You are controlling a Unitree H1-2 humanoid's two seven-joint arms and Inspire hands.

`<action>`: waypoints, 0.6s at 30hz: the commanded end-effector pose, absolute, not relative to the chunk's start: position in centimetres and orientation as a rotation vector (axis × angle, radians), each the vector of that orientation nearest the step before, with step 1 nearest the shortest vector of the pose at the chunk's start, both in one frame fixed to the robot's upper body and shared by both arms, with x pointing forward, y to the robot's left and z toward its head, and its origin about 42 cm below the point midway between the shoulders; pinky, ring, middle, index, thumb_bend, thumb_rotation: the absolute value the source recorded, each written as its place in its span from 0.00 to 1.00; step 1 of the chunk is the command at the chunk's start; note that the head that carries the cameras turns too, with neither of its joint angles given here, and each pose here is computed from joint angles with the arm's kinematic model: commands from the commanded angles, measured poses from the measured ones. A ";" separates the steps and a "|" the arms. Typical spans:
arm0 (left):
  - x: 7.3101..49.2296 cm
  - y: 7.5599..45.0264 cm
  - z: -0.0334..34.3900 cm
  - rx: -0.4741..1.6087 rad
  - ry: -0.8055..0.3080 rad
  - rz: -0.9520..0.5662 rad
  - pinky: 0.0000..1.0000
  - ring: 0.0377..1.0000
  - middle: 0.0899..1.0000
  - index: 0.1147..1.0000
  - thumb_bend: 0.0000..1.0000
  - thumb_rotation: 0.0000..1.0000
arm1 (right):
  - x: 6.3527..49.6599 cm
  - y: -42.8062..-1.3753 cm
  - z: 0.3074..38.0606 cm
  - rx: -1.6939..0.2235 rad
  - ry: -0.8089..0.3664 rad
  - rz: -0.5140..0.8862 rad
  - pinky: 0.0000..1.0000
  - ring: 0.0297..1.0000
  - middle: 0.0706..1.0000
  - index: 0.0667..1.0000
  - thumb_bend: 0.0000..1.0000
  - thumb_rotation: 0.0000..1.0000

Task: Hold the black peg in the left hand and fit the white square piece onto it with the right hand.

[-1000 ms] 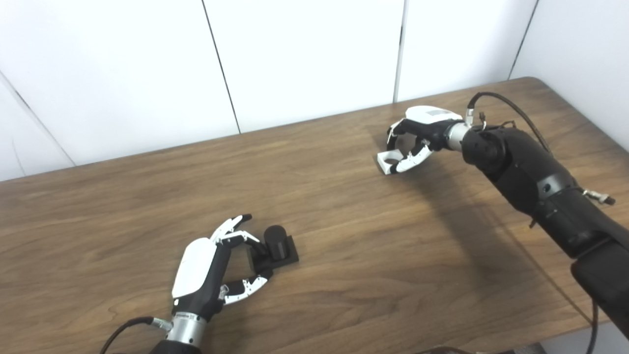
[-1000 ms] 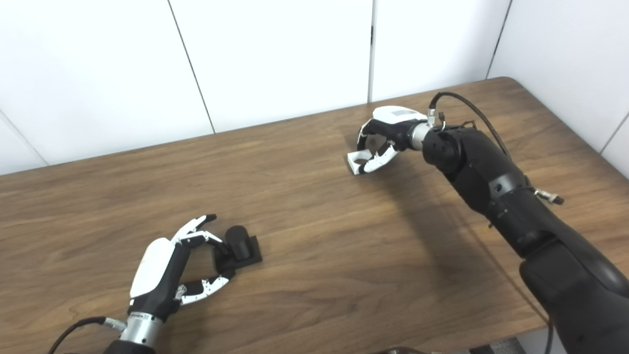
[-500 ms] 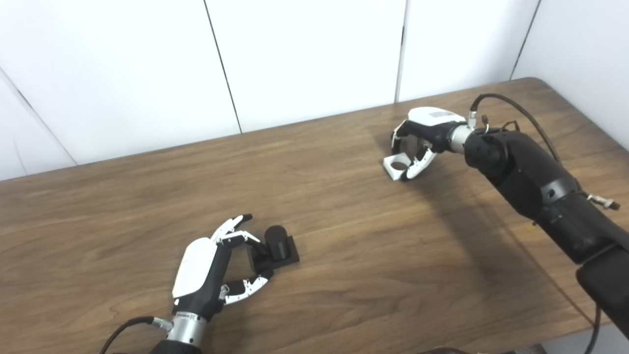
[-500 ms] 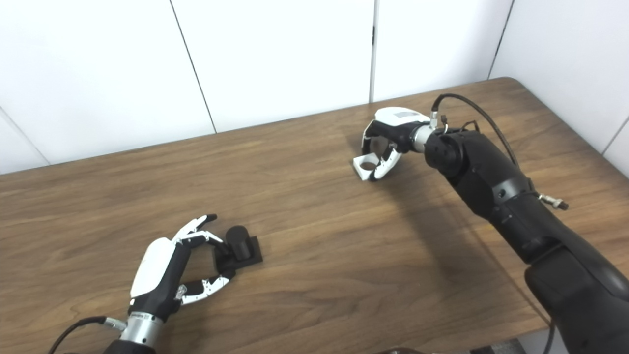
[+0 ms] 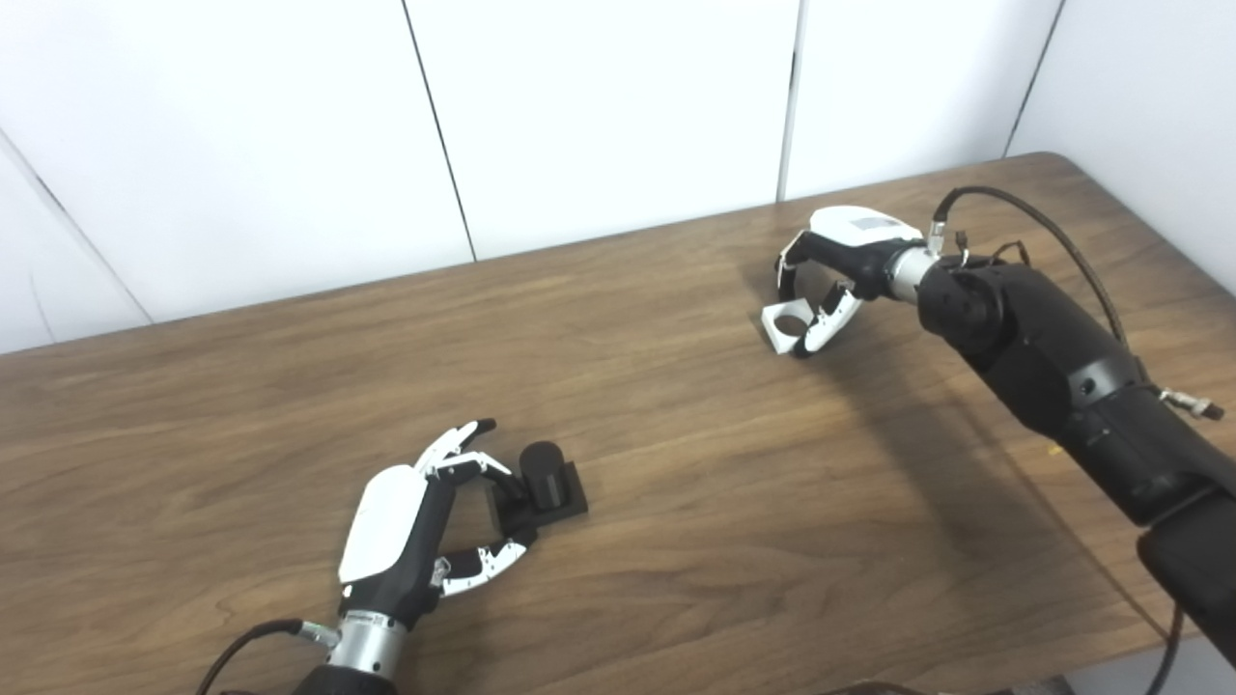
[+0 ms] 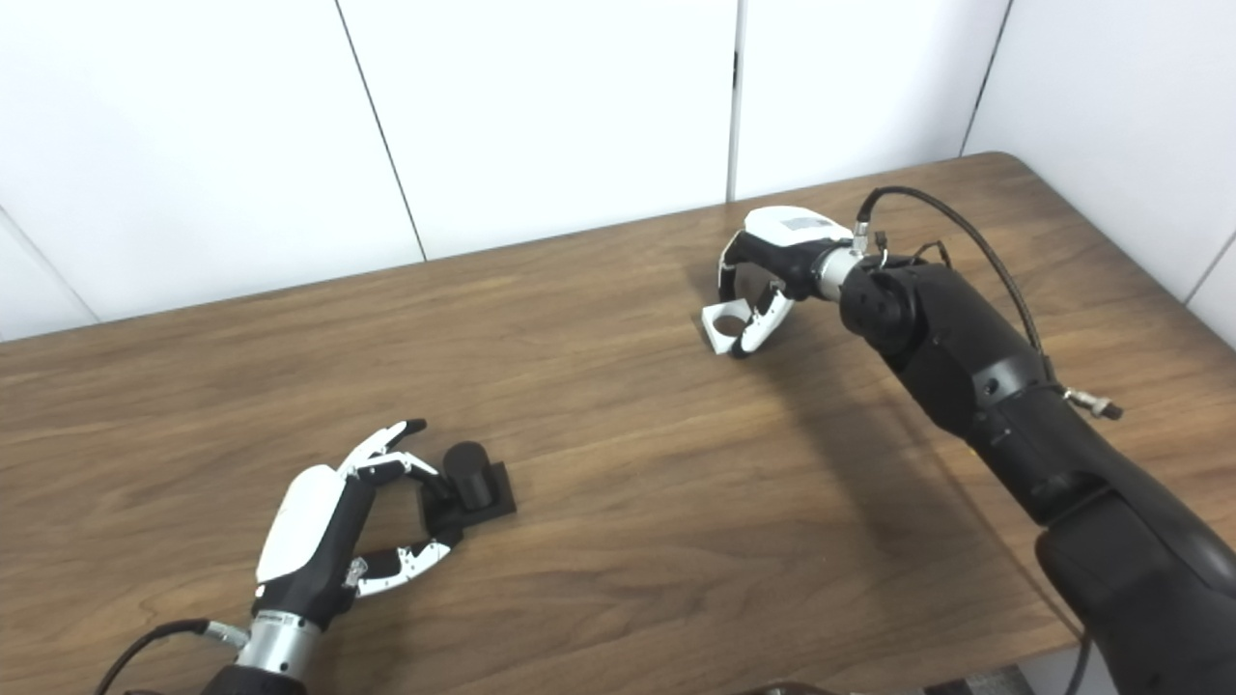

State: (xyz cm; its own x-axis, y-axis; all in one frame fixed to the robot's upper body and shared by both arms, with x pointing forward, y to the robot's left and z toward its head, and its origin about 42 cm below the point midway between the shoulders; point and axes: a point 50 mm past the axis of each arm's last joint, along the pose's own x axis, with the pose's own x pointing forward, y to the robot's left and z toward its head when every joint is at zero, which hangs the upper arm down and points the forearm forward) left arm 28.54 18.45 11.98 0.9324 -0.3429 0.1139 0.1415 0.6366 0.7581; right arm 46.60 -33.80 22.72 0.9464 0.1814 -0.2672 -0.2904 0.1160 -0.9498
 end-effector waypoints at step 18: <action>29.4 19.0 12.6 0.869 -0.266 -0.267 0.81 0.92 0.89 0.42 0.52 0.07 | 45.4 -33.8 26.8 -1.375 -0.114 0.219 0.89 0.88 0.80 0.45 0.52 0.14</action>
